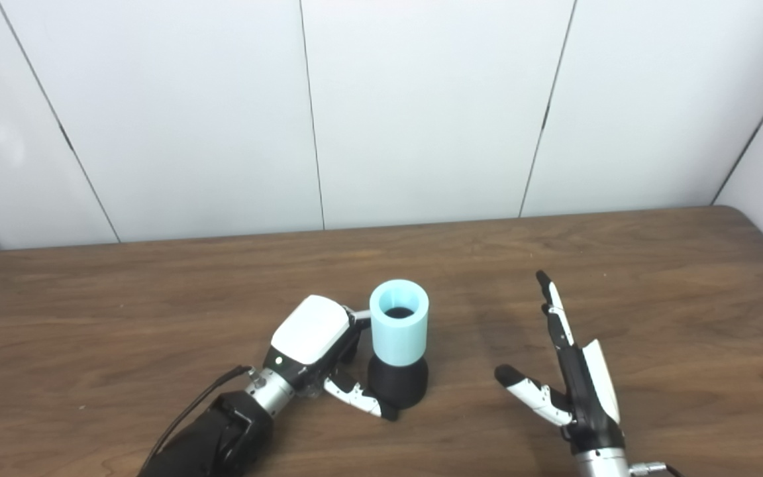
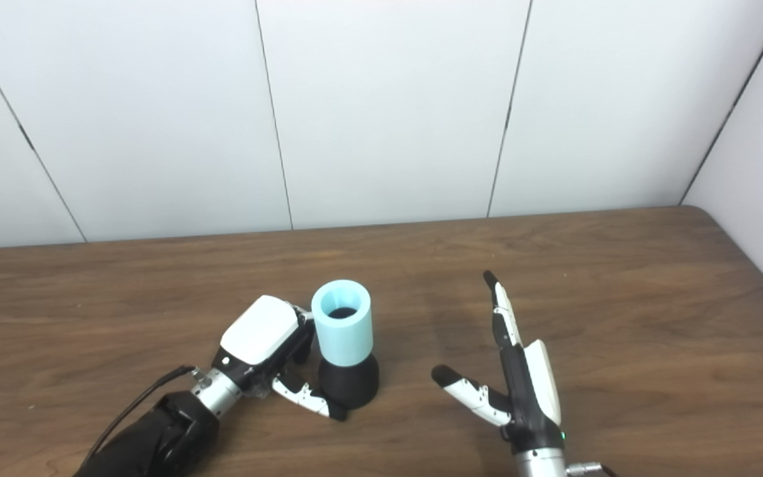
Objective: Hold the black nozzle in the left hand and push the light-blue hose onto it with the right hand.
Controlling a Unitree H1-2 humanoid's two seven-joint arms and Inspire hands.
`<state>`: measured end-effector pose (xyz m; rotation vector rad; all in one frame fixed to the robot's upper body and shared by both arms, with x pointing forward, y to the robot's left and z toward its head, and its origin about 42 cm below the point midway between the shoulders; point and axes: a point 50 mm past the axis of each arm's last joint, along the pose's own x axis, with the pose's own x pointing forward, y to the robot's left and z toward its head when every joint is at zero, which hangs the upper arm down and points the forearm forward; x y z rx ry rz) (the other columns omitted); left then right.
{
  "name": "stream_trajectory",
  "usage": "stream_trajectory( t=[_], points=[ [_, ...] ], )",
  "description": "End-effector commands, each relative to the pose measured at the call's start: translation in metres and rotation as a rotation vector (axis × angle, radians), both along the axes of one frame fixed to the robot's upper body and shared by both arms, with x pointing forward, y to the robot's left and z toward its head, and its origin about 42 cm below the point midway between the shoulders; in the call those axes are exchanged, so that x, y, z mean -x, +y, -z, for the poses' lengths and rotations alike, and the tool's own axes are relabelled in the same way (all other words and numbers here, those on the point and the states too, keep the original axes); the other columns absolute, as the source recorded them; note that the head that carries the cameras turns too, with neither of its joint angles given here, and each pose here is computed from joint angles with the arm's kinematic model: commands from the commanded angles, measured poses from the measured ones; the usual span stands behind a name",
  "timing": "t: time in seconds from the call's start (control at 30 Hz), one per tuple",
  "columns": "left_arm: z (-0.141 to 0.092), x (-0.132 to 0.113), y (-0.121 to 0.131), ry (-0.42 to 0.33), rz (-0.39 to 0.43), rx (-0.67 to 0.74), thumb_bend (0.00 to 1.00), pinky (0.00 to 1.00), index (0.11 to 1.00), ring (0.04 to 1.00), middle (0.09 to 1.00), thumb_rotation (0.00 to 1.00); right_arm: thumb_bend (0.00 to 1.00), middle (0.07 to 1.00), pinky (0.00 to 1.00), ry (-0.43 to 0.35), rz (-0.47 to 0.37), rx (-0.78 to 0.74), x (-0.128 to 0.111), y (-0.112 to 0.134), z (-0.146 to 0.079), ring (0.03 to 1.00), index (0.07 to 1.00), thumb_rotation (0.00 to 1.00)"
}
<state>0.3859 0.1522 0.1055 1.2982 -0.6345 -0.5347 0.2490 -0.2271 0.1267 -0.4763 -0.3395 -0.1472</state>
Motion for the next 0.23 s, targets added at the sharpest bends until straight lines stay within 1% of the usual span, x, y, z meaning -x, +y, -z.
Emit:
stream_trajectory(
  t=[0.0,0.1,0.17,0.2],
  points=[
    [0.084,0.045,0.064,0.242,-0.161,-0.226,1.0,0.54,0.616,0.64,0.635,0.16,0.85,1.0,0.96,-0.079,-0.006,-0.006,-0.005,0.001,-0.015,0.998,0.991,0.85],
    [0.083,0.044,0.067,0.27,-0.173,-0.223,1.0,0.58,0.635,0.661,0.655,0.14,0.86,1.0,0.95,-0.081,-0.004,-0.003,-0.006,0.002,-0.015,0.993,0.988,0.84],
    [0.079,0.042,0.071,0.295,-0.189,-0.207,1.0,0.61,0.667,0.686,0.683,0.16,0.86,1.0,0.96,-0.079,-0.003,0.001,-0.007,0.002,-0.014,0.994,0.989,0.84],
    [0.078,0.04,0.075,0.308,-0.2,-0.196,1.0,0.64,0.692,0.709,0.706,0.16,0.87,1.0,0.96,-0.077,-0.001,0.004,-0.006,0.002,-0.014,0.994,0.99,0.86]
  ],
)
